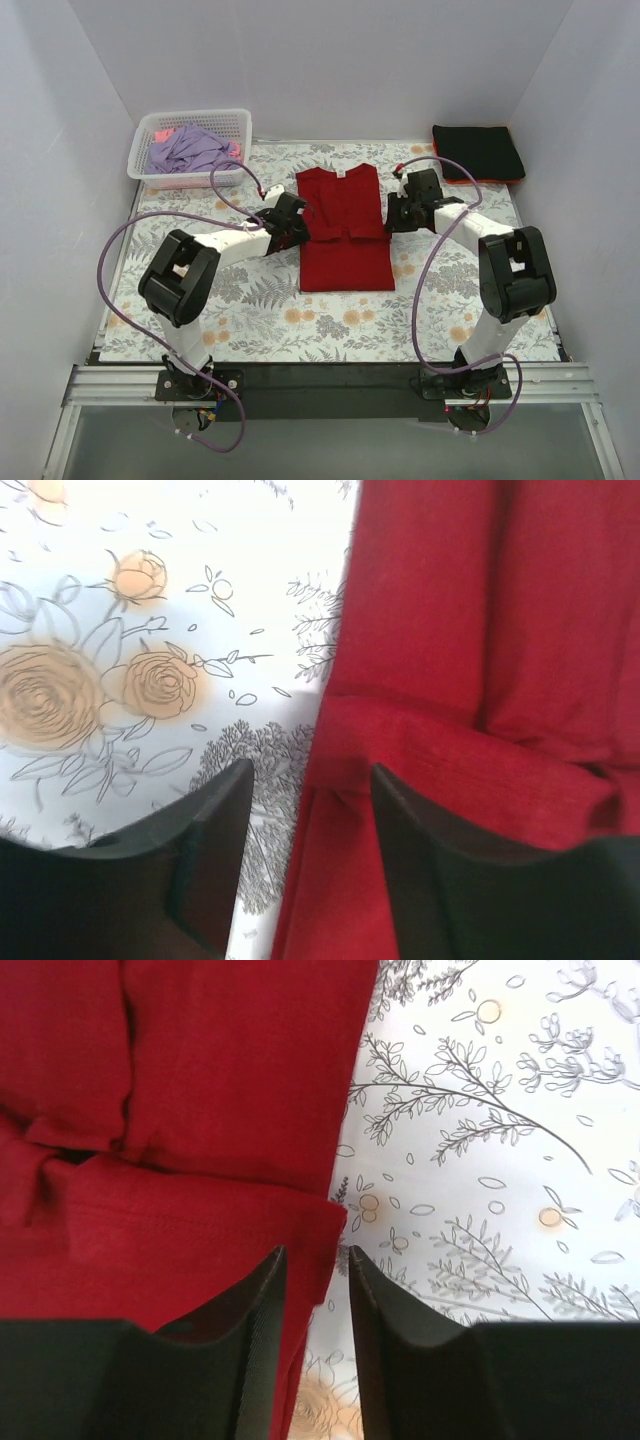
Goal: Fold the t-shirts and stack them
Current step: Fold the tshirt
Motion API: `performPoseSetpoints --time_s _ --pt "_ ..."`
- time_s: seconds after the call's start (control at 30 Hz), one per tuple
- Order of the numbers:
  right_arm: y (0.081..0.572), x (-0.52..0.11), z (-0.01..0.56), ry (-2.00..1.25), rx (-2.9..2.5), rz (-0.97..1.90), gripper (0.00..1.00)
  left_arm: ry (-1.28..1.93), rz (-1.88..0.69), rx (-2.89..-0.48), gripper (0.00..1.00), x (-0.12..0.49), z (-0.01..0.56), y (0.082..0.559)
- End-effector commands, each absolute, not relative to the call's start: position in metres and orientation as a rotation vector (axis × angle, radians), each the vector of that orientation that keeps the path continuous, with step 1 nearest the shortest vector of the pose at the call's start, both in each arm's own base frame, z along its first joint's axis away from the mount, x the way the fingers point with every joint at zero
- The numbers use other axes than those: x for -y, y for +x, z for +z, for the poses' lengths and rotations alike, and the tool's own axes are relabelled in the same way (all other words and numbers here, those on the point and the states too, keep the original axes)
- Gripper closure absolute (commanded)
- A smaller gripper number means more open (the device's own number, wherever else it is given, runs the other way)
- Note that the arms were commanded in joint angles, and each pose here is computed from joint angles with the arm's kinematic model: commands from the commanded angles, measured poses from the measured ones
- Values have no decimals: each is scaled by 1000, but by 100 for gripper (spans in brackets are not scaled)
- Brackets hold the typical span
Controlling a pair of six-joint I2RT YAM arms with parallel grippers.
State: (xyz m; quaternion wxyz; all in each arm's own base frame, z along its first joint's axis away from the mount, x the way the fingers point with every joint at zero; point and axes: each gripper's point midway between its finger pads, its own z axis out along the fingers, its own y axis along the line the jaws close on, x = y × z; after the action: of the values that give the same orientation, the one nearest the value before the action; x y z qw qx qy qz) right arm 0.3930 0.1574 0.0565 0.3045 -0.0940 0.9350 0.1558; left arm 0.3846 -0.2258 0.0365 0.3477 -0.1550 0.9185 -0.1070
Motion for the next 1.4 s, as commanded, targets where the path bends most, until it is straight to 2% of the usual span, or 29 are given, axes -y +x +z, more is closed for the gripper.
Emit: performPoseSetpoints --time_s 0.0,0.03,0.13,0.23,0.27,0.37,0.47,0.8,0.97,1.1,1.2,1.3,1.37 --pt "403 -160 116 -243 -2299 422 61 -390 -292 -2218 50 223 97 392" --pt "399 -161 120 -242 -2287 423 61 -385 -305 -2192 47 224 111 390" --pt "388 -173 140 -263 -2228 475 61 -339 -324 -2179 47 237 125 376" --pt "370 -191 138 -304 -2223 542 67 -274 -367 -2203 59 256 126 351" --pt "364 -200 133 -327 -2223 579 74 -254 -390 -2230 68 264 119 338" --pt "353 -218 120 -364 -2239 641 88 -195 -423 -2312 87 281 94 312" --pt "344 -231 101 -400 -2281 657 91 -157 -375 -2384 93 280 67 293" --pt "356 -242 54 -386 -2311 602 90 -168 -295 -2528 96 263 14 262" --pt "395 -241 56 -405 -2261 480 88 -170 -309 -2591 96 261 0 246" --pt "440 -237 77 -378 -2186 407 86 -168 -318 -2596 96 257 1 240" --pt "472 -232 117 -325 -2093 396 85 -174 -324 -2592 96 252 5 235" --pt "467 -247 152 -378 -2021 511 84 -184 -334 -2584 96 248 10 233" --pt "444 -268 158 -482 -2008 685 83 -190 -348 -2586 96 249 11 231"
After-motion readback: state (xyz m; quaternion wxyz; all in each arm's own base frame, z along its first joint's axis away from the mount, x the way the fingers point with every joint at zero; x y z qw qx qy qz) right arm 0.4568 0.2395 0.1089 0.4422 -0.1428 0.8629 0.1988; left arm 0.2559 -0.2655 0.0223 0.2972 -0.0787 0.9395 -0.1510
